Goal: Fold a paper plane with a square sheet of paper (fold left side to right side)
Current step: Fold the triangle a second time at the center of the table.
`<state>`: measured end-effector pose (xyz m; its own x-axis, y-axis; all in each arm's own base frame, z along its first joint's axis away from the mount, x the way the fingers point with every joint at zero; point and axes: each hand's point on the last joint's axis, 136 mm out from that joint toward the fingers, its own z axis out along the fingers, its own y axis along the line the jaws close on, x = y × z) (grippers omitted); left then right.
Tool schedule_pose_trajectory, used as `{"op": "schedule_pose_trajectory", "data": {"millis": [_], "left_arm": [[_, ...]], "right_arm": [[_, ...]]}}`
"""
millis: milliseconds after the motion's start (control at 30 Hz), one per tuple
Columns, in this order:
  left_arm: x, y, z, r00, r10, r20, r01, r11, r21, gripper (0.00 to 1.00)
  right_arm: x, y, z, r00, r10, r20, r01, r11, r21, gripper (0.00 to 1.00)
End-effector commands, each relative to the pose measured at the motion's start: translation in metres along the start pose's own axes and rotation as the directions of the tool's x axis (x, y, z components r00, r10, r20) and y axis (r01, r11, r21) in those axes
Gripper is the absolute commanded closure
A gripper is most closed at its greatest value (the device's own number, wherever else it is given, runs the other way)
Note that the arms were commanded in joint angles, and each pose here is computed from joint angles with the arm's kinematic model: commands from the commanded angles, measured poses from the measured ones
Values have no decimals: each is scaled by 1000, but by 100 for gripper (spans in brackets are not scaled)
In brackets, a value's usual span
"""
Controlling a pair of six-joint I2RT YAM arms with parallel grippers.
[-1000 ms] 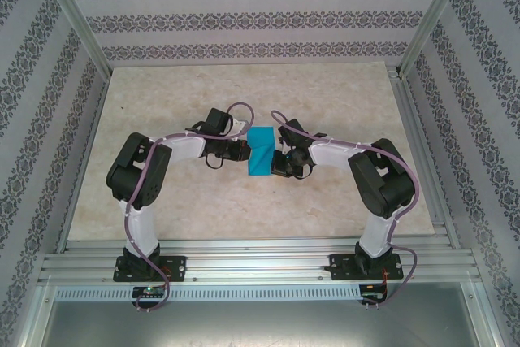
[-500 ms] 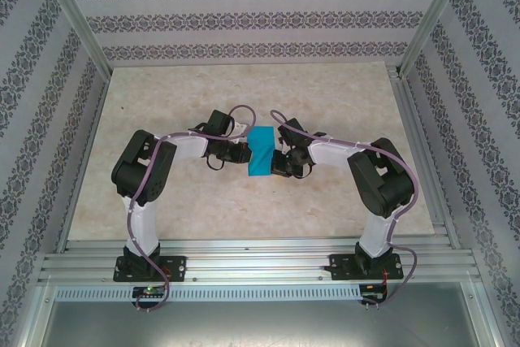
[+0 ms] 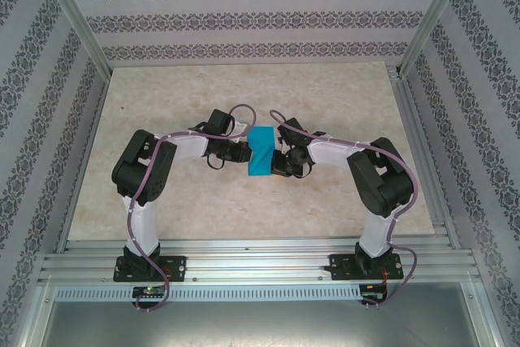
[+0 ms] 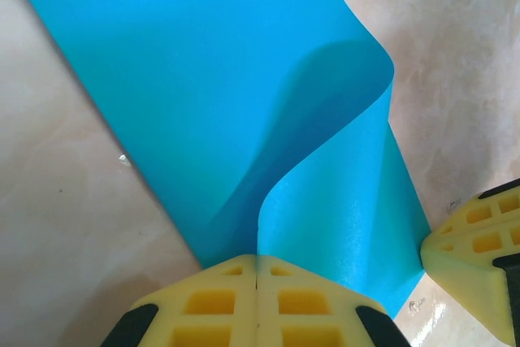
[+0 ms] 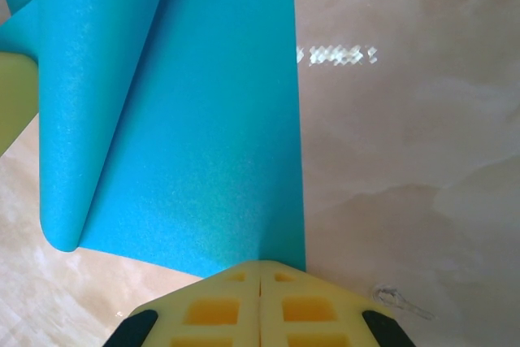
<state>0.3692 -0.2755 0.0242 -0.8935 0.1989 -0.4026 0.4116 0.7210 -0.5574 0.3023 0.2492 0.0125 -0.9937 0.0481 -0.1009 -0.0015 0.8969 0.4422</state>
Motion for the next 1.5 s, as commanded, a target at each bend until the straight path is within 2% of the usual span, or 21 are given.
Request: {"op": "schedule_pose_trajectory", "data": {"millis": [0, 1300, 1467], "left_arm": [[-11, 5, -5, 1000, 14, 16, -14, 1000, -16, 94], [-1, 18, 1, 1000, 2, -7, -2, 999, -54, 95], [4, 19, 3, 1000, 0, -14, -1, 999, -47, 95]], "right_arm": [[15, -10, 13, 998, -16, -55, 20, 998, 61, 94], [11, -4, 10, 998, -27, -53, 30, 998, 46, 93], [-8, 17, -17, 998, -52, 21, 53, 999, -7, 83]]}}
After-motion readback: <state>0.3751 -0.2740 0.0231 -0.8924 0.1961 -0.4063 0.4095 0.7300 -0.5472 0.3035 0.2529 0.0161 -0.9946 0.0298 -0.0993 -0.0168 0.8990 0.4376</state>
